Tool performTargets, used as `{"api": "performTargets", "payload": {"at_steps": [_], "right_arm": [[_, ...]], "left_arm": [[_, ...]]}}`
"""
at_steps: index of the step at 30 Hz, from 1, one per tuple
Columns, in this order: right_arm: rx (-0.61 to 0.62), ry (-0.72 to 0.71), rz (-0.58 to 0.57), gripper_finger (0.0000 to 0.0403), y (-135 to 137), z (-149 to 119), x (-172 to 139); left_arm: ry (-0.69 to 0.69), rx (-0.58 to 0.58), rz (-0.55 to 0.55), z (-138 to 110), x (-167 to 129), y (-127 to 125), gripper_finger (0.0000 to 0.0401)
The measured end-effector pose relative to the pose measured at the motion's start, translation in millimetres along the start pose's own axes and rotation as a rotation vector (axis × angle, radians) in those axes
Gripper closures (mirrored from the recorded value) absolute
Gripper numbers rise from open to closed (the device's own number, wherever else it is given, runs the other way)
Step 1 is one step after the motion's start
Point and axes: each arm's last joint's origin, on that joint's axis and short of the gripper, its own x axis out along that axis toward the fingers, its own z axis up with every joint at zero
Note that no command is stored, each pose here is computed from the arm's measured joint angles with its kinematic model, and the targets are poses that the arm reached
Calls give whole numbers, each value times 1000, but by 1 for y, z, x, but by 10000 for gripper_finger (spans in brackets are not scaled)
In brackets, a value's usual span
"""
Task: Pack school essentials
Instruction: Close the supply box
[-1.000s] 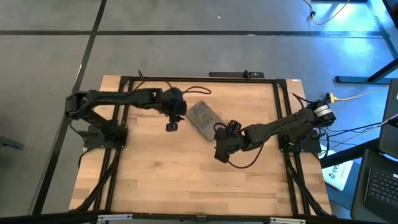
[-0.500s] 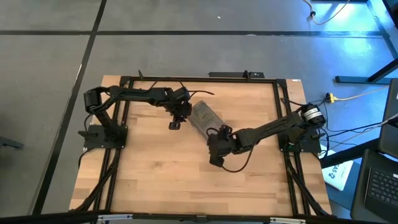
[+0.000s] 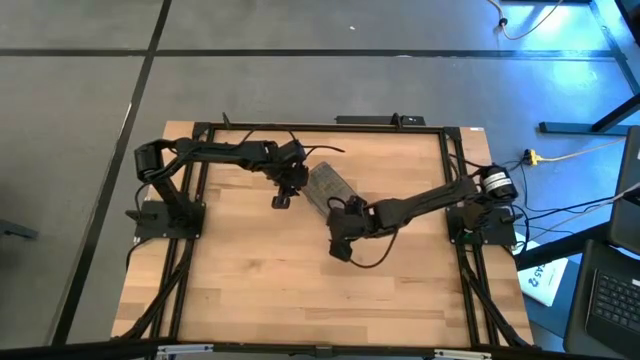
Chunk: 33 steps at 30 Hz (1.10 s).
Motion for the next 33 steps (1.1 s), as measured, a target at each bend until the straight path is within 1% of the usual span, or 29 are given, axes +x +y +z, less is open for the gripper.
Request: {"api": "performTargets", "payload": {"at_steps": [4, 7, 10, 14, 19, 23, 28, 33], "right_arm": [[22, 43, -14, 7, -2, -3, 9], [28, 53, -10, 27, -3, -3, 14], [25, 44, 0, 68, -2, -2, 16], [-11, 43, 18, 141, 0, 1, 15], [-18, 44, 18, 236, -1, 1, 15], [-14, 47, 4, 296, -3, 1, 16], [-30, 50, 0, 350, -4, 1, 16], [-40, 52, -1, 380, -4, 1, 16]], "left_arm": [[0, 9, 13, 2, -1, -2, 305], [-1, 16, 25, 3, -4, -5, 305], [-7, 19, 34, 4, -9, -7, 305], [-20, 25, 57, 6, -17, -8, 305], [-97, 101, 120, 13, -23, -3, 305], [-117, 143, 142, 14, -16, 6, 305], [-132, 171, 155, 15, -5, 12, 305], [-120, 146, 147, 12, 4, 17, 305]]}}
